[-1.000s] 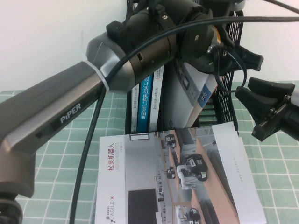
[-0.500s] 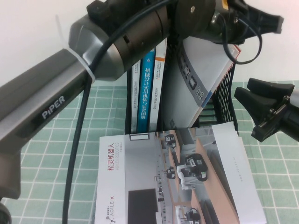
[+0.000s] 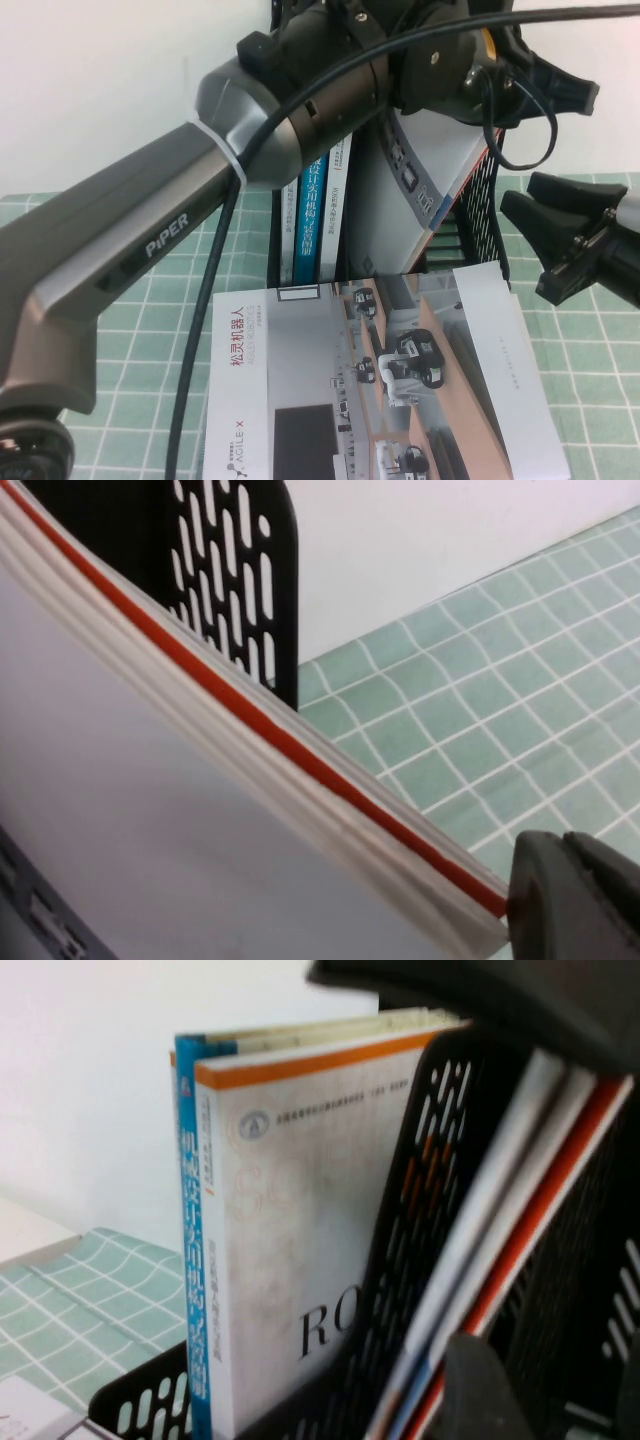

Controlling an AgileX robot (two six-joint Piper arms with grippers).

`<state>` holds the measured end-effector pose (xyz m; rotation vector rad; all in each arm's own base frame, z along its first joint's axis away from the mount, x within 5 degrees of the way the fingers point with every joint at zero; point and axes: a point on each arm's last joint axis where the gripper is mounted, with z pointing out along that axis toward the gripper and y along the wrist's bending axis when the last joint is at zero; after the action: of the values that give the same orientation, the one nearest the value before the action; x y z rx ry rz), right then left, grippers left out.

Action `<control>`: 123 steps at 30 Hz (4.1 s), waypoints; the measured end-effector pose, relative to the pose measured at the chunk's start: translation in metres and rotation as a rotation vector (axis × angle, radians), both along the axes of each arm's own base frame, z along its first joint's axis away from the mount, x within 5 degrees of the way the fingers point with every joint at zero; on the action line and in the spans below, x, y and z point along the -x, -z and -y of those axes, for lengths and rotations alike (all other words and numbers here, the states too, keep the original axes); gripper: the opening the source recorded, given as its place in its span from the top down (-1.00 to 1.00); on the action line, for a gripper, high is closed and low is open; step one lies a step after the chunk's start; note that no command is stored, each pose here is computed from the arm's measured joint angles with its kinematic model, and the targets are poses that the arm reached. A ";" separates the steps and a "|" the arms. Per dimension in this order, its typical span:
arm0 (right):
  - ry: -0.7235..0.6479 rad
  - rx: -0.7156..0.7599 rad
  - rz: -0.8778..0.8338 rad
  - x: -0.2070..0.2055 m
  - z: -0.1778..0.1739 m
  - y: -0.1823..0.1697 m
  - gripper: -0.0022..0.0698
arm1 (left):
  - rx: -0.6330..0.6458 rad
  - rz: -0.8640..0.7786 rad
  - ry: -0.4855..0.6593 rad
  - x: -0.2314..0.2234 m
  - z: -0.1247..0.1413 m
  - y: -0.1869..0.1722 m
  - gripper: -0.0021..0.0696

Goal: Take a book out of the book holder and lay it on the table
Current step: Hold the bookshelf, then pick up the right side book from the book shelf, then place the picked book on the book

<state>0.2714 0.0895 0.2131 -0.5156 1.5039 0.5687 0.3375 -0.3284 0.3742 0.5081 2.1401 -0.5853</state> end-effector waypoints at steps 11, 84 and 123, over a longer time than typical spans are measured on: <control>-0.004 -0.034 -0.080 -0.005 -0.001 0.016 0.10 | -0.095 -0.003 -0.026 0.001 -0.008 0.000 0.95; 0.064 0.138 0.614 0.022 -0.034 -0.127 0.90 | -0.138 0.135 -0.089 0.160 -0.180 -0.173 0.95; -0.769 0.784 0.158 0.075 -0.141 0.013 0.90 | 0.039 0.188 0.225 0.225 -0.203 -0.201 0.95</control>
<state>0.1964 0.2305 0.2001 -1.7486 1.3088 0.4761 0.1121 -0.1253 0.5753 0.7590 1.9039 -0.6745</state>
